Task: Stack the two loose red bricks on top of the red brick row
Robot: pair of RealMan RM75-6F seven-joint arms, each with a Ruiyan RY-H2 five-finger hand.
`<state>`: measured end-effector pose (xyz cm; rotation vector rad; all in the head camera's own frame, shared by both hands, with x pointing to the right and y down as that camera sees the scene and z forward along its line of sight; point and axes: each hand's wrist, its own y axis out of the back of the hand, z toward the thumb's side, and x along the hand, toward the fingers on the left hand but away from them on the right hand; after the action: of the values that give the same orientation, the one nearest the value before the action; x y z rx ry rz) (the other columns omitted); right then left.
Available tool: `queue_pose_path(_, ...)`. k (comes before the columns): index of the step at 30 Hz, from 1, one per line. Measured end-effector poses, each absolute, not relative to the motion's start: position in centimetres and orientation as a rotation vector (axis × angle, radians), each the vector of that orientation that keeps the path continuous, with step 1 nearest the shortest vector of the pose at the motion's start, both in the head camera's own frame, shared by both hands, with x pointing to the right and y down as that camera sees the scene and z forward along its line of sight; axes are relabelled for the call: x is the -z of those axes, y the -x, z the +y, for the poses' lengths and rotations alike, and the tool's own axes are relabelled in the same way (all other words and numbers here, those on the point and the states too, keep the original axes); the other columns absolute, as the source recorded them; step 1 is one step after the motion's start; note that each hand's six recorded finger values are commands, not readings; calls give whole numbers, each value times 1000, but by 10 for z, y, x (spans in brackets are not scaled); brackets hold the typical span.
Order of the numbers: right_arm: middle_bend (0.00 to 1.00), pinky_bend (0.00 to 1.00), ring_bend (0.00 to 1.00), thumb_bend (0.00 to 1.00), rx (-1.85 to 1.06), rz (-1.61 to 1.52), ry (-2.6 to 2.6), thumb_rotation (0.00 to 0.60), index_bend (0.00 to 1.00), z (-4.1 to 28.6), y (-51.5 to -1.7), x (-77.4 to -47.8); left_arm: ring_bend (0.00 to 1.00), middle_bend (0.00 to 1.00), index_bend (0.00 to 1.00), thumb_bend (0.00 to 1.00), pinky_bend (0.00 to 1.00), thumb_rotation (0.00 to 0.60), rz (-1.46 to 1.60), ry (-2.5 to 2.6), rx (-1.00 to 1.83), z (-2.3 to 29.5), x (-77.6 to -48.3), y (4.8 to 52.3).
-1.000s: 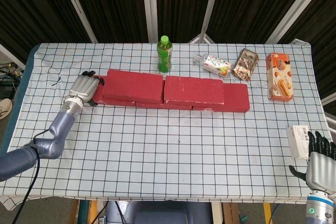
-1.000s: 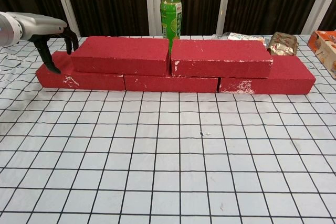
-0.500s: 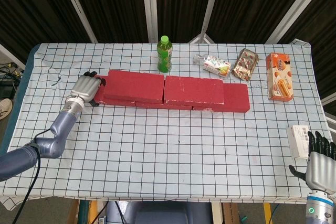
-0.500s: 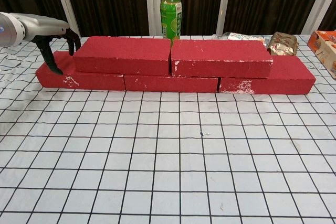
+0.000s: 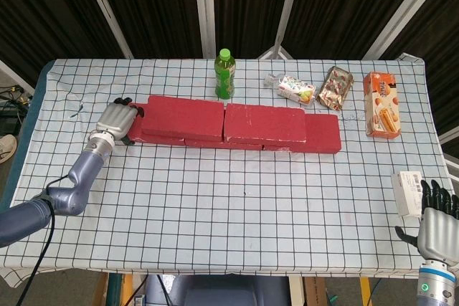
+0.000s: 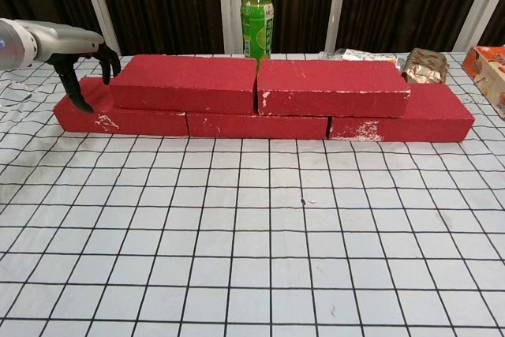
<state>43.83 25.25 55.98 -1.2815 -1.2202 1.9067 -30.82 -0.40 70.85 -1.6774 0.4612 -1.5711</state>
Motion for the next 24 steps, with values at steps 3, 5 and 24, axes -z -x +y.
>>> queue_pose_path(3,0,0,0,193,-1905,-1219,1282,600,0,253,-437,-560,112,309,309,128,135,600,460,1679,1567,-4,-708,307)
queue_pose_path(5,0,0,0,193,-1906,-1220,1281,600,0,253,-438,-560,112,309,309,128,134,600,455,1681,1566,-4,-709,307)
queue_pose_path(24,0,0,0,193,-1909,-1220,1280,600,0,254,-437,-559,108,288,345,126,128,600,460,1673,1565,-6,-699,319)
